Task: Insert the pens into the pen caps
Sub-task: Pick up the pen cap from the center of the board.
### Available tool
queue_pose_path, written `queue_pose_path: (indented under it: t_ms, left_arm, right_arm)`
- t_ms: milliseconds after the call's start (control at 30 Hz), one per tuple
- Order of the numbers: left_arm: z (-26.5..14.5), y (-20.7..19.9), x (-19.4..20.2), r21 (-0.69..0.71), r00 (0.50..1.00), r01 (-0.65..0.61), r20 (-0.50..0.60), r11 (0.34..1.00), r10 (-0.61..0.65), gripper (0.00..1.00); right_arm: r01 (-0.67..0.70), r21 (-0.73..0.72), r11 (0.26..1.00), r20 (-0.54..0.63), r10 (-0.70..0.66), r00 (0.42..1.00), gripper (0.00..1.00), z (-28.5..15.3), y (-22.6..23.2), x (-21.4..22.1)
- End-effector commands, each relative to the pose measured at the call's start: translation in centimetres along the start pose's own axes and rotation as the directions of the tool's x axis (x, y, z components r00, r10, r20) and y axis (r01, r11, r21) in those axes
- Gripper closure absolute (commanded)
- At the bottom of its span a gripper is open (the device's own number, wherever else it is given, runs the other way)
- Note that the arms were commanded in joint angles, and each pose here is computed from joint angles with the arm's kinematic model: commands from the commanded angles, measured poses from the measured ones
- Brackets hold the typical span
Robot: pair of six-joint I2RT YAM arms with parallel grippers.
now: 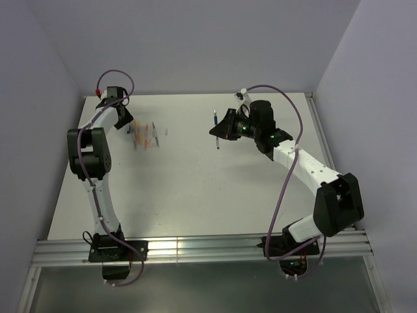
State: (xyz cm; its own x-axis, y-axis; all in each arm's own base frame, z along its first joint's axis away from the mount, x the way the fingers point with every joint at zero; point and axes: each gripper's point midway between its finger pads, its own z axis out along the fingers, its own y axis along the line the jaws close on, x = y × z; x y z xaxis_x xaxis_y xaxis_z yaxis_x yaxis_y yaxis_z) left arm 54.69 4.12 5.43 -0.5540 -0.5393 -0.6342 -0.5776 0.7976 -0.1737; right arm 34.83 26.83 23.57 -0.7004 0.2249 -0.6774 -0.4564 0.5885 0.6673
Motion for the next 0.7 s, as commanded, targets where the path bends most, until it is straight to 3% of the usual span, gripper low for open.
queue_pose_path:
  t_ms: [0, 667]
  left_arm:
    - [-0.2, -1.0, -1.5, 0.023, 1.000, -0.012, 0.027, 1.000, 0.012, 0.57]
    - [1.1, -1.0, -0.6, 0.016, 0.999, -0.035, -0.007, 0.999, 0.036, 0.57]
  right_arm:
    - [0.042, -0.012, 0.999, 0.049, -0.041, 0.998, 1.00, -1.2, 0.8, -1.2]
    - [0.032, -0.007, 0.999, 0.053, -0.031, 0.998, 1.00, -1.2, 0.3, -1.3]
